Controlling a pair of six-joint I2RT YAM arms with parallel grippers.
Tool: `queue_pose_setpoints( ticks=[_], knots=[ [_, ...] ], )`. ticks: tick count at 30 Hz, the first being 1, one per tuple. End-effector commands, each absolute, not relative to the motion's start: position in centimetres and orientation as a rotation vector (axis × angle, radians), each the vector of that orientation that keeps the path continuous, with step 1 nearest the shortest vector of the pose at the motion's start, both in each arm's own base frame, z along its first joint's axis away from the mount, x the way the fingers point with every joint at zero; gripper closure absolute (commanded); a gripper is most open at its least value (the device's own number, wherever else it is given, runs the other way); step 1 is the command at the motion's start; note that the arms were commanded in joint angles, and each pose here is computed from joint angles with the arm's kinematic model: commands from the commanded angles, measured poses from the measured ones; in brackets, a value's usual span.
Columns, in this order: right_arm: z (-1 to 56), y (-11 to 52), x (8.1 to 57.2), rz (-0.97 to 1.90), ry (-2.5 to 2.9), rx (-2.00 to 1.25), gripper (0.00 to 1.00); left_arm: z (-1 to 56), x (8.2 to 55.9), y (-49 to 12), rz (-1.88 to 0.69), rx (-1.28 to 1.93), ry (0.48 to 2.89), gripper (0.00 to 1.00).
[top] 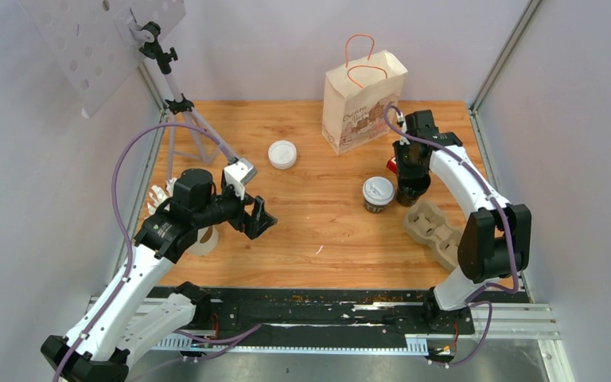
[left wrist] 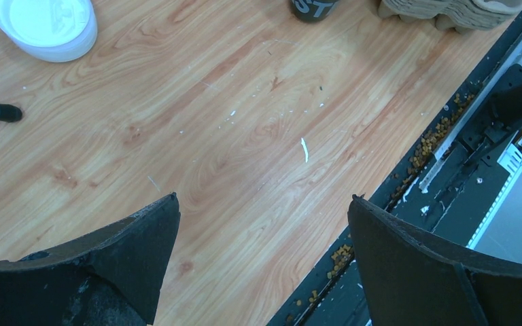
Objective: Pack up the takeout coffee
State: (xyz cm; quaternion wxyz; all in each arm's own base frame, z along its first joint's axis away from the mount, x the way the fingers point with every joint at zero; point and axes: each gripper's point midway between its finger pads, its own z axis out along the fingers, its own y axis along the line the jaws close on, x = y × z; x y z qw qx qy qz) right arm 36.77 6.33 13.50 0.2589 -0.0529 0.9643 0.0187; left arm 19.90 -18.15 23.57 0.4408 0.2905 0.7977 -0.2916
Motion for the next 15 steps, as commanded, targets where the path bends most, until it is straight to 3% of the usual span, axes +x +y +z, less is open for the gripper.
queue_pose_setpoints(
  ticks=[1, 5, 15],
  knots=[
    [13.79, 6.46, 37.73, 0.062, 2.583, -0.148, 0.78, 25.70, 19.95, -18.09, -0.720, 0.723, 1.922, 0.00],
    [13.81, 6.42, 37.76, 0.060, 2.584, -0.151, 0.80, 25.77, 19.93, -18.01, -0.714, 0.723, 1.919, 0.00],
    [13.68, 7.12, 37.60, 0.111, 2.588, -0.176, 0.95, 25.71, 19.86, -17.83, -0.704, 0.725, 1.923, 0.00]
  ],
)
